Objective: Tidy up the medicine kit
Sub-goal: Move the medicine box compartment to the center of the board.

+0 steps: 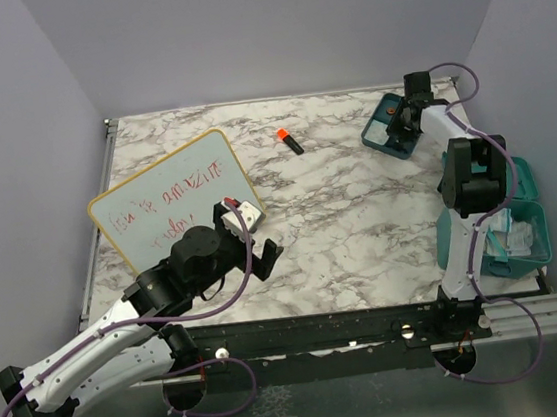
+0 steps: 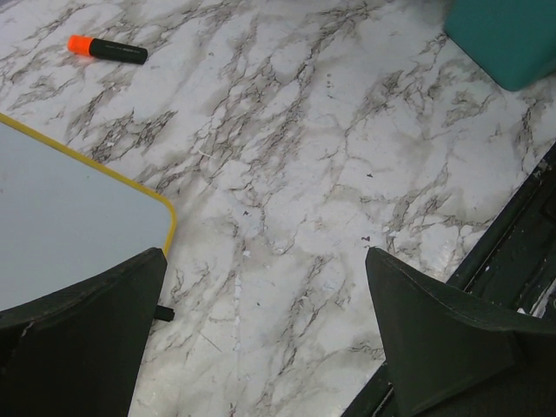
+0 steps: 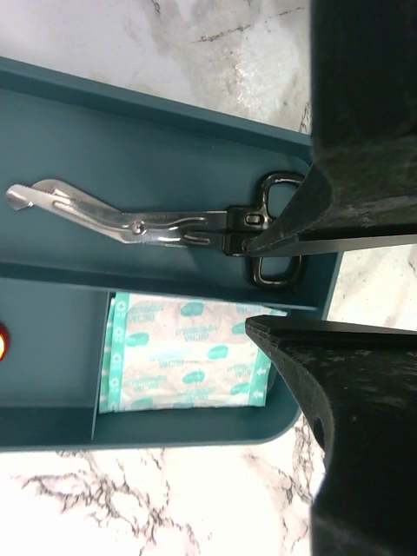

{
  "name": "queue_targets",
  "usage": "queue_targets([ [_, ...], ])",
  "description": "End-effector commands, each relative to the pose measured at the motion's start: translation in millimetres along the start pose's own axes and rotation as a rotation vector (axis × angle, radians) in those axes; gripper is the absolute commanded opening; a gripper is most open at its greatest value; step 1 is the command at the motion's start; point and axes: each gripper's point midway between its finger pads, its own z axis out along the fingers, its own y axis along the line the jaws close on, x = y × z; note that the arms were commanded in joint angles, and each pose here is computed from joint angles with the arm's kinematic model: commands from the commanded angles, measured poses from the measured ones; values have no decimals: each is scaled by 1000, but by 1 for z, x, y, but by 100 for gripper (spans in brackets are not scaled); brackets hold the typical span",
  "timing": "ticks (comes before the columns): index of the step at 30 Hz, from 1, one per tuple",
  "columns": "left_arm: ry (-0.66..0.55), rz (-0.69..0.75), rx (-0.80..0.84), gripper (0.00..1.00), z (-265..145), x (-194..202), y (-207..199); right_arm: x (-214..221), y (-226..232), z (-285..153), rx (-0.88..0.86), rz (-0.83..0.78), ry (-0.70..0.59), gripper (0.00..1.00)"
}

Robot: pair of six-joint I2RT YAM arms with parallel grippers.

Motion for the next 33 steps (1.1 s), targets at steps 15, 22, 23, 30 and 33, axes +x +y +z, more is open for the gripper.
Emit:
queue_targets([
  [15,1,5,0,99,3,3,0,21,3,24,11,-27,67,31],
  [22,6,5,6,99,5,4,-1,19,5,19,16,-47,59,14],
  [23,7,6,6,99,5,4,-1,18,6,17,15,-53,57,11],
  [30,9,10,18,99,5,4,-4,19,17,-2,-19,-121,48,1],
  [33,9,6,6,99,5,5,-2,28,22,-12,-24,-149,53,1],
])
